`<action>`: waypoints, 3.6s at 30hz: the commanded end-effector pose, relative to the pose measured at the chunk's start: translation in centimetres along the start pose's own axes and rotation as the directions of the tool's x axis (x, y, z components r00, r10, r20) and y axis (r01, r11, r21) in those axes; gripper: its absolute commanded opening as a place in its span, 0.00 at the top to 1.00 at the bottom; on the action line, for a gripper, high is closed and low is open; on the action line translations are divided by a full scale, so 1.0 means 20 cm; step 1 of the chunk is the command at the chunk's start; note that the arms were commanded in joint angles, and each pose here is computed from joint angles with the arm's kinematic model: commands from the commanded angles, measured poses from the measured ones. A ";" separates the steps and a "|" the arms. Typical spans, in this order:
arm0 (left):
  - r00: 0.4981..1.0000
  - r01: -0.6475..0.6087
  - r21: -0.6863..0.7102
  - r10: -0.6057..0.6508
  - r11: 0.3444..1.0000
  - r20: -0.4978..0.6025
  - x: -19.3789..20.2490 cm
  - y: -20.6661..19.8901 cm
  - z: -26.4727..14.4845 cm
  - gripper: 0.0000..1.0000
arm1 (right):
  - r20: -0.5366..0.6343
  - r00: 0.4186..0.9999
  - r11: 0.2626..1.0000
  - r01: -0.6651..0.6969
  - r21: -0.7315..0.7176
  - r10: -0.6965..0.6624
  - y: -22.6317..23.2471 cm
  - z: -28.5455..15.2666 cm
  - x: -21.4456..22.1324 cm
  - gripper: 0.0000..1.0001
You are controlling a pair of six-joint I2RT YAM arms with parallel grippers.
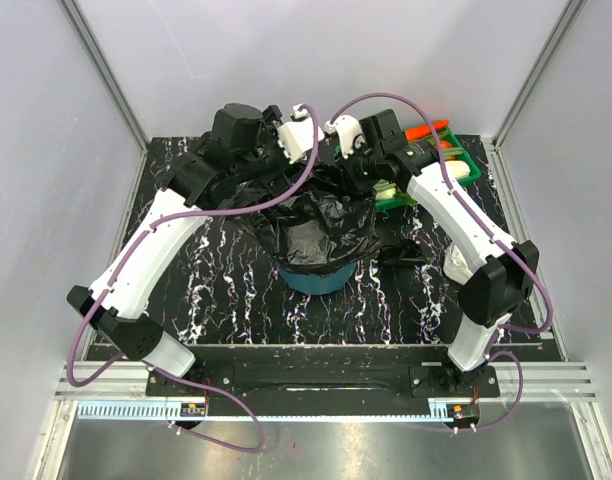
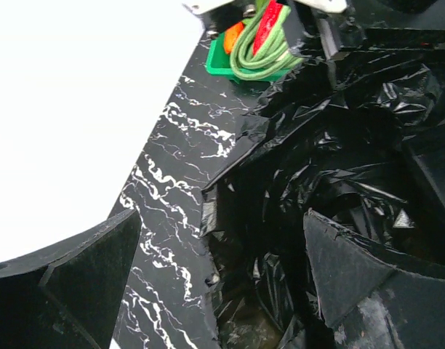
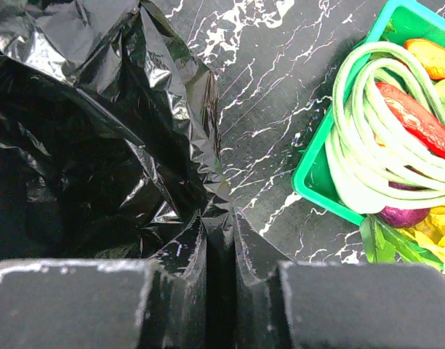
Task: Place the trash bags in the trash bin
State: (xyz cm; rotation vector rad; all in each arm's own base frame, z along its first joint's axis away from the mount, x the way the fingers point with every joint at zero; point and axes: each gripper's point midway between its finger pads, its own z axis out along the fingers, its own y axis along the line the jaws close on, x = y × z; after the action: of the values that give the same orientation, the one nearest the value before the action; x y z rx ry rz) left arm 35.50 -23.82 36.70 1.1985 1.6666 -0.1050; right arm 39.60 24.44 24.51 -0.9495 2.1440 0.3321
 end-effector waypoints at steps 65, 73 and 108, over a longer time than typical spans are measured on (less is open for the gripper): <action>0.940 -0.168 0.640 0.318 0.750 -0.125 0.54 -0.90 0.46 0.01 | -0.023 0.998 0.995 0.065 0.072 -0.064 -0.18 -0.07 0.01 0.95; 0.955 -0.167 0.683 0.288 0.711 -0.067 0.51 -0.98 0.47 0.01 | -0.045 0.997 0.997 0.062 0.056 -0.059 -0.17 -0.05 0.06 0.95; 0.987 -0.159 0.278 0.157 0.948 0.030 0.03 -0.39 0.20 0.01 | -0.030 0.998 0.996 0.055 0.068 -0.053 -0.20 -0.05 0.03 0.67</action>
State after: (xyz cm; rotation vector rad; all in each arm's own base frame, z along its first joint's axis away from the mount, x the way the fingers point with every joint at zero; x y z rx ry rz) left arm 31.51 -29.71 26.94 1.6783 1.6348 -0.2322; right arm 40.62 21.54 24.24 -0.9643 2.1737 0.2846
